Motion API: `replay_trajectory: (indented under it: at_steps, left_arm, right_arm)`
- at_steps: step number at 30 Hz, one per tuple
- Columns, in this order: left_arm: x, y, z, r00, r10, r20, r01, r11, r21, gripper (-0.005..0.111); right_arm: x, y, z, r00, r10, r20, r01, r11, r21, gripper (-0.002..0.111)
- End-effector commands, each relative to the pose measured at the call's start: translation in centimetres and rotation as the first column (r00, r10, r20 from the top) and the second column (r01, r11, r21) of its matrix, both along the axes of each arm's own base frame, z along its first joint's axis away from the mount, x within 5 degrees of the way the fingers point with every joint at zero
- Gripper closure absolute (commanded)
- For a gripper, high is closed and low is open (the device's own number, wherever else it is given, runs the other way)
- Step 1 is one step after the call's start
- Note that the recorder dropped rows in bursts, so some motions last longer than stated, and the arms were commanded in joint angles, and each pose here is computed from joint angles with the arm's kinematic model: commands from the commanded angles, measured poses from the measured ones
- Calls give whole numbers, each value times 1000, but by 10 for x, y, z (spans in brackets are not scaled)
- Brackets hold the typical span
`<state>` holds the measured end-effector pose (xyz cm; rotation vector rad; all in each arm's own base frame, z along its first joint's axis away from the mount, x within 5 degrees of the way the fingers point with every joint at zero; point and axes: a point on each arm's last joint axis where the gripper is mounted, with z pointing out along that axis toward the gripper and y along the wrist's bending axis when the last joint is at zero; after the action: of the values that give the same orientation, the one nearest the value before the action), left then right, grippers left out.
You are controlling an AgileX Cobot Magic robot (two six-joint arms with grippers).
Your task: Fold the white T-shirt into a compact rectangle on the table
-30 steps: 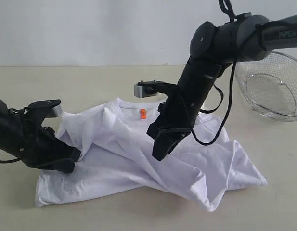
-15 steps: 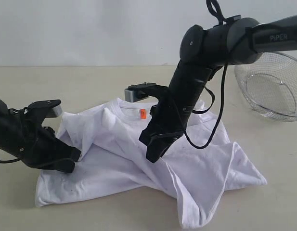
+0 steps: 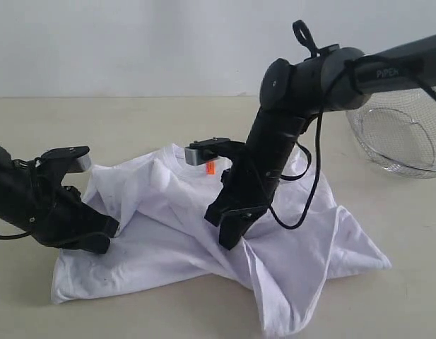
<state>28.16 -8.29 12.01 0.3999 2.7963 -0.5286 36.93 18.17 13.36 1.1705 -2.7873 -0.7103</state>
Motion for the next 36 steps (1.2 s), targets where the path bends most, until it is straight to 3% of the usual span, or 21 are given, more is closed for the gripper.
replay_trajectory:
  at_steps: [1,7,11,20,22,26,28,32,36]
  left_arm:
    - [-2,-2,-1,1000,-1,-14,1,1000,-6,102]
    - [-2,-2,-1,1000,-1,-14,1,1000,-6,102]
    - [-2,-2,-1,1000,3,-16,-3,1000,-7,102]
    - [-3,-2,-1,1000,5,-21,-5,1000,-9,102]
    - [-3,-2,-1,1000,3,-23,-4,1000,-11,102]
    - [-3,-2,-1,1000,2,-25,-3,1000,-12,102]
    - [-3,-2,-1,1000,2,-25,-3,1000,-12,102]
    - [-3,-2,-1,1000,2,-25,-3,1000,-12,102]
    - [-3,-2,-1,1000,2,-25,-3,1000,-12,102]
  right_arm:
    - [2,0,24,996,1,92,-3,1000,20,108]
    - [6,0,53,976,-30,217,20,999,51,108]
    - [13,-4,60,959,-37,282,36,999,6,108]
    - [8,-7,58,976,-28,216,35,999,-31,106]
    - [5,-6,59,981,-24,192,29,999,-22,98]
    - [4,-5,59,985,-29,169,31,999,-8,65]
    - [3,-5,58,986,-28,166,30,1000,-9,55]
    - [2,-3,56,991,-33,133,33,999,6,58]
    - [0,1,45,997,-36,66,35,999,27,68]
